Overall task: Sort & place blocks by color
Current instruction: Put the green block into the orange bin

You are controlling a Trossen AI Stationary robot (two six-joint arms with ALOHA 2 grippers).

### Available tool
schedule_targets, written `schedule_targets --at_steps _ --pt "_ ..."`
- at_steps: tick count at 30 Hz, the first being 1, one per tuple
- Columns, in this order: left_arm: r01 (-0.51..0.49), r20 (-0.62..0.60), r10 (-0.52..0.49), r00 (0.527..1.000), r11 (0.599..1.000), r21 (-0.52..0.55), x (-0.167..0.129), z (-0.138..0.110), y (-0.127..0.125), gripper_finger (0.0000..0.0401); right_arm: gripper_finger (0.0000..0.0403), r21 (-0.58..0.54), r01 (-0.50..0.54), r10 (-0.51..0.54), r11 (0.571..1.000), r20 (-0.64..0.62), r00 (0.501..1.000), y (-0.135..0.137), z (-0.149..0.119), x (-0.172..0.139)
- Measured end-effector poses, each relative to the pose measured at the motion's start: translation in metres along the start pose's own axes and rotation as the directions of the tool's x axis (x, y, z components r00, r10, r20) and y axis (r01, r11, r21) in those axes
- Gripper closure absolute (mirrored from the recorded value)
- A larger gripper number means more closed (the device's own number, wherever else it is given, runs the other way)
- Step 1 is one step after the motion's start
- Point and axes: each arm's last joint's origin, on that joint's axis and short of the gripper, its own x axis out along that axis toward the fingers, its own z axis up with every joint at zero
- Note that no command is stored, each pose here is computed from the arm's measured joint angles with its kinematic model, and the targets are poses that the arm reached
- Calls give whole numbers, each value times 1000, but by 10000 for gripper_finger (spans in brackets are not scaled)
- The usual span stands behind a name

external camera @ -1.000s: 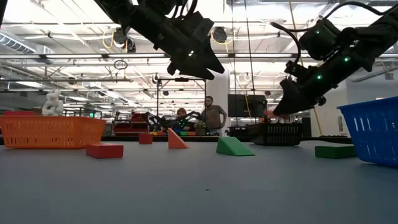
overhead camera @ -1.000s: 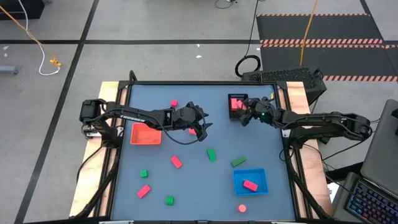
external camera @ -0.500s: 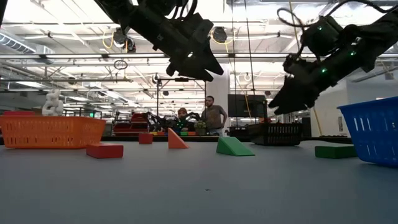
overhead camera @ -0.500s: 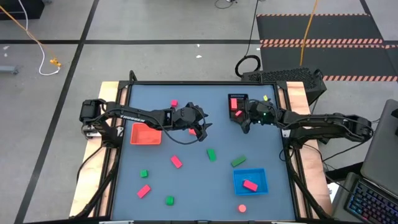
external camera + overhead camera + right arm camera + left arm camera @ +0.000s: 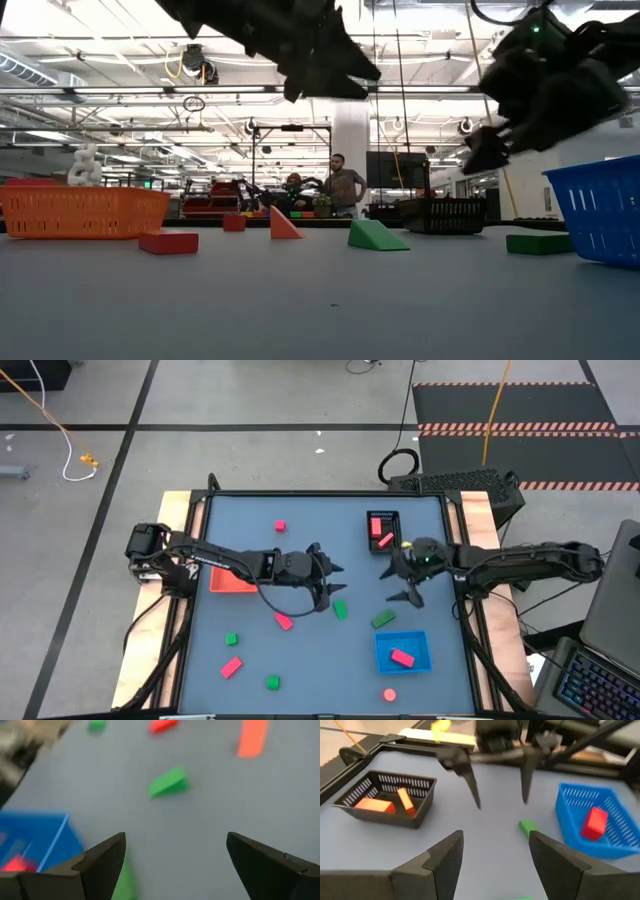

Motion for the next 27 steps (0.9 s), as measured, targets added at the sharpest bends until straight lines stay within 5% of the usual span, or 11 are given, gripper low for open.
schedule_targets --at_steps 8,27 --pt "9 40 -7 999 999 -43 -1 3 -8 171 65 -55 -93 83 994 -154 985 23 -12 7" --pt "10 76 -2 997 995 -97 -1 6 -8 171 98 -217 -7 -59 976 -296 953 52 -27 29"
